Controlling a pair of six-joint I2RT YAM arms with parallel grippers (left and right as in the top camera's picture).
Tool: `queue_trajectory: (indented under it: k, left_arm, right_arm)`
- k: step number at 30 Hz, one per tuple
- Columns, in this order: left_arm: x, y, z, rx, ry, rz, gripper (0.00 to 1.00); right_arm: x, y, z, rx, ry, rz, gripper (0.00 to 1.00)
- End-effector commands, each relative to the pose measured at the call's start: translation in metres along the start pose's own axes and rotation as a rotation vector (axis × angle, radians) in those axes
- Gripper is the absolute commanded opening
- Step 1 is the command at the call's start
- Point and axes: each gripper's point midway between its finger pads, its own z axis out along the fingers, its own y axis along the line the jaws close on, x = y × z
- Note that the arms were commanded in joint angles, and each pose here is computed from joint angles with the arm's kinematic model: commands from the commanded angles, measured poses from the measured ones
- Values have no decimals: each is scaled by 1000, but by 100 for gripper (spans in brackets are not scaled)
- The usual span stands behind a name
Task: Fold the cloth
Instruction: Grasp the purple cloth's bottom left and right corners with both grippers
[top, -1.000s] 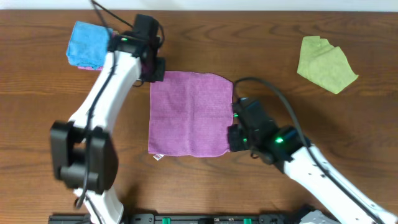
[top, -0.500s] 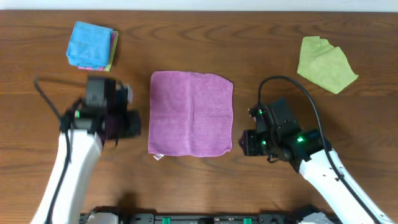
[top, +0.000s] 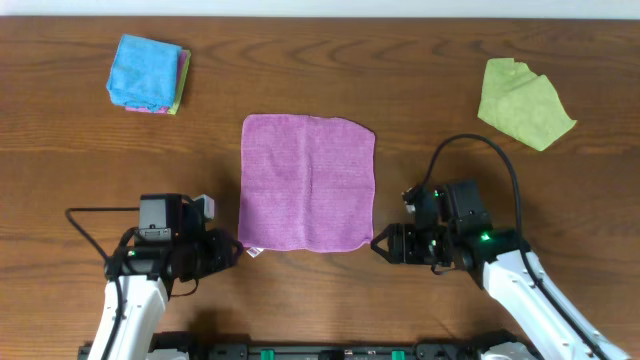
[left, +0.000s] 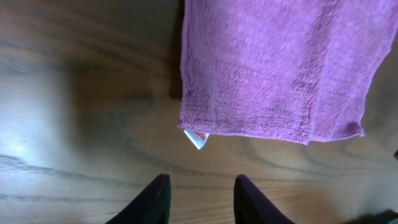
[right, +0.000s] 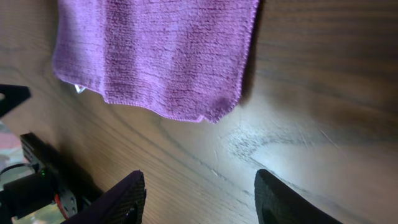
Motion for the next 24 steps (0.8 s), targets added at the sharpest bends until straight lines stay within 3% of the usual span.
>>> queue_trajectory:
  k: [1, 5, 12, 24]
  left_arm:
    - [7, 0, 8, 31, 44, -39, 36]
    - [10, 8, 14, 1, 66, -45, 36]
    - [-3, 15, 22, -29, 36, -25, 46]
    - [-9, 25, 46, -33, 78, -47, 46]
  right_arm:
    - [3, 1, 7, -41, 34, 38, 57]
    - [5, -4, 17, -41, 68, 69, 56]
    - [2, -6, 29, -63, 90, 129, 56]
    - [1, -10, 34, -56, 99, 204, 57]
